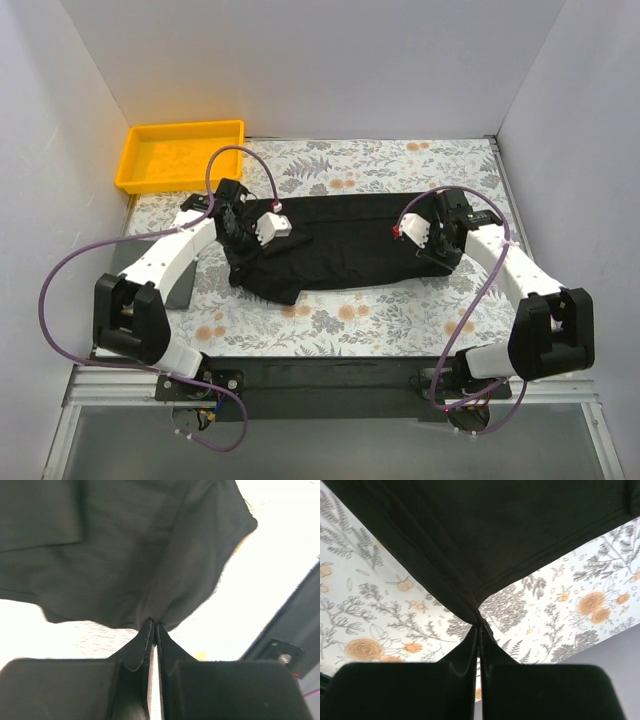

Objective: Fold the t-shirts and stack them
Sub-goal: Fold the tshirt

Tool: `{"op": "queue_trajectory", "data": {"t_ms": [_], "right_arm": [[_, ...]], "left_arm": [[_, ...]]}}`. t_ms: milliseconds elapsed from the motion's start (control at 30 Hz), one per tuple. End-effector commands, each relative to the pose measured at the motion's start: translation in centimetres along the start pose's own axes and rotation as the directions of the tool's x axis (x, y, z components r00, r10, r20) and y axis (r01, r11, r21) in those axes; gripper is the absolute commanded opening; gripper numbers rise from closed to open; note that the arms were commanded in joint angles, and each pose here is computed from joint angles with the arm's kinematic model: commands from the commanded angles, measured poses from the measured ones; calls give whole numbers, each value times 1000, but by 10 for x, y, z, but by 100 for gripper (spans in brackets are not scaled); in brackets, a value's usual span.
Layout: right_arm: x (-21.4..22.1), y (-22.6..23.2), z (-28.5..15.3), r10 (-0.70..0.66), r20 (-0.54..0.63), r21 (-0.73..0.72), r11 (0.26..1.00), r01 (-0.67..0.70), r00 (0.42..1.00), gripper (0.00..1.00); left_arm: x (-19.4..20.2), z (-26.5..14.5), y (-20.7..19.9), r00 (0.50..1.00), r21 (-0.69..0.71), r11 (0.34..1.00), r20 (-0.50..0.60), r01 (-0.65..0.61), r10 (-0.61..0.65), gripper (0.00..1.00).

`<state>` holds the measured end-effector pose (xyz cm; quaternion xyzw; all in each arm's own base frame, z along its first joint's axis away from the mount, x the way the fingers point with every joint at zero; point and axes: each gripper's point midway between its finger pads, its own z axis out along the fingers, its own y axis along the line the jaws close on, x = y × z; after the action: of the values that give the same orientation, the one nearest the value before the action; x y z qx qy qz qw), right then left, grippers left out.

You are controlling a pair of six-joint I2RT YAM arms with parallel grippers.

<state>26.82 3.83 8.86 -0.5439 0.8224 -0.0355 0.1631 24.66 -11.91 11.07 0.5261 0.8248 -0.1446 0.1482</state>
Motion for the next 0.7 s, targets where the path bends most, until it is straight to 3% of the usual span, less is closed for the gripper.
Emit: {"op": "queue_trajectory", "data": {"t_ms": [0,333,667], "right_arm": [[-11,-25,-5,-46,17,16,999,45,999,1],[-27,-79,20,-30,9,-9,1000,30,1000,1],[-39,-115,43,-40,-3,-11,999,40,999,1]], "left_arm": [[-21,-11,36,998,-62,998,62,-26,30,0],[-46,6,101,998,-94,996,64,0,6,0],[-49,26,132,999,-83,996,39,23,-20,0]]}}
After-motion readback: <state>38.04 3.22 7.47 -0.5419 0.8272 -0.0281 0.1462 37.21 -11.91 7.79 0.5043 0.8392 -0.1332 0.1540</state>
